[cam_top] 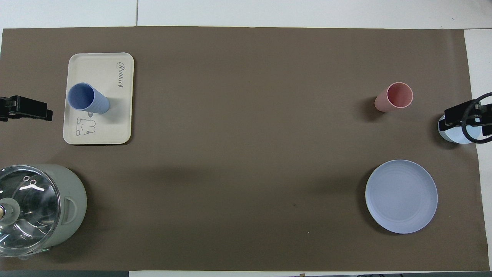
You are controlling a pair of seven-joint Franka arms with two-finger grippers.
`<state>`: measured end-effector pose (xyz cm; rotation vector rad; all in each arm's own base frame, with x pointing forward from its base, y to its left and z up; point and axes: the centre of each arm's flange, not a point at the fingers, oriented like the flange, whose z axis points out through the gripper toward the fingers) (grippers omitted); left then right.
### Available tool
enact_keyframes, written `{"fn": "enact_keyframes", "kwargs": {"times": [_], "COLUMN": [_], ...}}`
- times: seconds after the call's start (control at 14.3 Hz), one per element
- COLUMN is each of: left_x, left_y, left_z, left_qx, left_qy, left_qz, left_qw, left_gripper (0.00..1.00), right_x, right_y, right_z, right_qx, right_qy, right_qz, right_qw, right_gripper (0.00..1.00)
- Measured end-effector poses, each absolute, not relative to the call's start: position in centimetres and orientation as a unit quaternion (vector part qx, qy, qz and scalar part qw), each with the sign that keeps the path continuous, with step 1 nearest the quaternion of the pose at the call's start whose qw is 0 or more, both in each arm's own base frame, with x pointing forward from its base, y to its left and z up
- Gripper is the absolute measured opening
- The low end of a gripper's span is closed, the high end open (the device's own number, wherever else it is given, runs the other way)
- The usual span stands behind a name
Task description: Place cup on tray
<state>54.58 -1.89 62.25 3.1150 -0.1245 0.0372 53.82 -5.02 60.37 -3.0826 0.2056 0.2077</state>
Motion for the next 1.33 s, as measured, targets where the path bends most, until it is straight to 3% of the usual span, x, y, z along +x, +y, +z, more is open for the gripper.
{"fn": "enact_keyframes", "kwargs": {"times": [0.56, 1.33], "left_x": [54.5, 54.5], "left_y": [-1.9, -1.9], "left_z": [62.3, 62.2], "left_qx": [0.999, 0.999], "left_qy": [-0.040, -0.040], "left_qz": [0.013, 0.012], "left_qw": [0.012, 0.012], "left_gripper": [1.00, 1.00], "right_x": [54.8, 54.9], "right_y": [-3.6, -3.4], "right_z": [62.9, 63.0], "right_qx": [-0.999, -1.000], "right_qy": [0.027, 0.026], "right_qz": [0.015, 0.012], "right_qw": [-0.009, -0.009], "right_gripper": [1.00, 1.00]}}
